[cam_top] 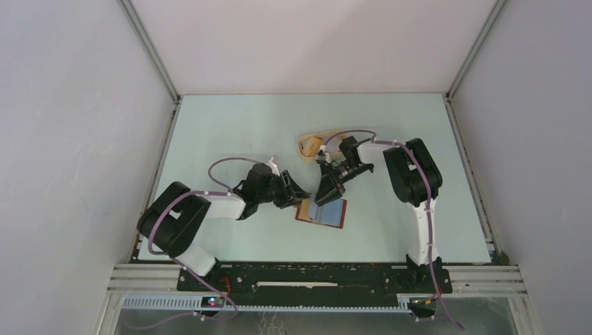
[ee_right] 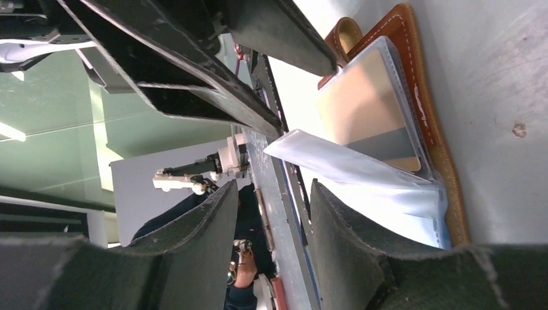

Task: Put the credit cards into the card holder
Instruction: Turn over the card slot in the card holder, then pick up the credit card from the storage box.

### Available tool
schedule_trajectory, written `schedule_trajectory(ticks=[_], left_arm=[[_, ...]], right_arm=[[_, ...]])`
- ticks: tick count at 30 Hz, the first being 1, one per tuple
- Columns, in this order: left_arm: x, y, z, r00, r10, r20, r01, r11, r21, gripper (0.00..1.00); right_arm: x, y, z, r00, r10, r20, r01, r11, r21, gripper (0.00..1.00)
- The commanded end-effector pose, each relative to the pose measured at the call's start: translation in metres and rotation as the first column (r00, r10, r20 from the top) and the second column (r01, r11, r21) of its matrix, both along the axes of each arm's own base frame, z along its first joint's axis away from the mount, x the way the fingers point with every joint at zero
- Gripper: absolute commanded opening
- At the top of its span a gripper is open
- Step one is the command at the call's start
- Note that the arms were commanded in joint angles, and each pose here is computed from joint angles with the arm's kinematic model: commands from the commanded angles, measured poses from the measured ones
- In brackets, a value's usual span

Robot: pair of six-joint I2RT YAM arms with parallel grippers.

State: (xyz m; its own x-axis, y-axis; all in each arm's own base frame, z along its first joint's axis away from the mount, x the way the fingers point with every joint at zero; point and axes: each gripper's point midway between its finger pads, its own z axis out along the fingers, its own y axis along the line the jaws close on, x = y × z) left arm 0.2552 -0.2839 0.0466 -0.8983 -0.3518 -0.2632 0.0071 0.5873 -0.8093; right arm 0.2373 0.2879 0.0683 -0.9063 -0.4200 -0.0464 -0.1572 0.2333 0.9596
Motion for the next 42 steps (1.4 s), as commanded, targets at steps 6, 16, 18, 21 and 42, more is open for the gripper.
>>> schedule_trajectory(ticks=[6, 16, 18, 21, 42], left_arm=[[0.016, 0.029, 0.037, 0.98, 0.024, 0.198, -0.05, 0.991, 0.127, 0.51], [0.038, 0.07, 0.139, 0.833, 0.025, 0.553, -0.189, 0.951, 0.243, 0.5], [0.046, 0.081, 0.167, 0.777, 0.04, 0.629, -0.252, 0.935, 0.251, 0.53], [0.051, 0.1, 0.202, 0.703, 0.073, 0.707, -0.341, 0.907, 0.246, 0.63], [0.077, 0.109, 0.185, 0.672, 0.197, 0.714, -0.417, 0.897, 0.145, 1.0]], right_arm=[[0.013, -0.003, 0.027, 0.978, 0.012, 0.208, -0.017, 1.0, 0.02, 0.54], [0.052, -0.048, 0.103, 0.751, 0.0, 0.66, 0.058, 0.996, -0.067, 0.54], [0.07, -0.057, 0.126, 0.65, 0.012, 0.759, 0.102, 0.989, -0.103, 0.54], [0.102, -0.068, 0.166, 0.442, 0.013, 0.897, 0.211, 0.97, -0.118, 0.59], [0.222, -0.038, 0.105, 0.721, -0.254, 0.644, 0.396, 0.914, -0.083, 0.91]])
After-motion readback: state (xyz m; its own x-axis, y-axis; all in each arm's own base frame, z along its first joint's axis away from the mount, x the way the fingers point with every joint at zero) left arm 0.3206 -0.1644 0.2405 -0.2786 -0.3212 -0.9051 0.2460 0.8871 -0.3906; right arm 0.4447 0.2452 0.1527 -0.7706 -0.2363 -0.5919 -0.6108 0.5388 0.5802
